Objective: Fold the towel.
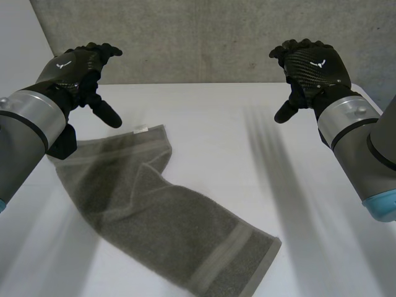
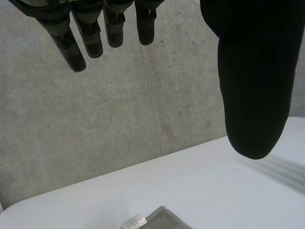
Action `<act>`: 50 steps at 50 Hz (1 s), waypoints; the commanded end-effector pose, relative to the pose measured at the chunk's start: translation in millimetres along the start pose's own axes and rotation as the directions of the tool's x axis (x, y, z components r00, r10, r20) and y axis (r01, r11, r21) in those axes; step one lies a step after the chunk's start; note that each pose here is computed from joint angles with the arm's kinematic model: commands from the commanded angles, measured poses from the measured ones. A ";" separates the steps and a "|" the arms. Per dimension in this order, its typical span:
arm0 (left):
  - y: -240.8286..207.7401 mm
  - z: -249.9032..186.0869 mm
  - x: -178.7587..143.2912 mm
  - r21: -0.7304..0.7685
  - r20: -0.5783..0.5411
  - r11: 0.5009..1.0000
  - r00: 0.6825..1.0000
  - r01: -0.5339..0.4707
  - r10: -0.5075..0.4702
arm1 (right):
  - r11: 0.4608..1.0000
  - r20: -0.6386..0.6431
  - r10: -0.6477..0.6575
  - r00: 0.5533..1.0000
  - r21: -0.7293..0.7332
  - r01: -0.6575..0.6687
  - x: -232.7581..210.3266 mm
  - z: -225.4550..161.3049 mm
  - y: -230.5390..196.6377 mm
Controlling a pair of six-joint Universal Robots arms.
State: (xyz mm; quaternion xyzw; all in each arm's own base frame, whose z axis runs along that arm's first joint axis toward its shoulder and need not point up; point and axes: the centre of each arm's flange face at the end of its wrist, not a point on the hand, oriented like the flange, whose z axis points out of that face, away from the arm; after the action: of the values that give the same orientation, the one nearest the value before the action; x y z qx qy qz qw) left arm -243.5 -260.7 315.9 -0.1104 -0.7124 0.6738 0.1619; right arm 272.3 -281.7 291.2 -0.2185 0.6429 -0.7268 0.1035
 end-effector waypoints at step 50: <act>188.6 63.7 -1.4 -0.305 -0.302 0.785 0.837 -0.539 0.457 | 0.901 0.180 0.072 0.981 -0.434 0.013 -48.5 -56.8 99.9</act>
State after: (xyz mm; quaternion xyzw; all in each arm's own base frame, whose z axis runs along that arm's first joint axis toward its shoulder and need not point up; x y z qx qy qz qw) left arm -278.0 -307.4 128.8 -0.3725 -0.7610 0.5293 0.0437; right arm 277.4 -229.7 190.1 -0.2919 0.7795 -0.5414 0.1187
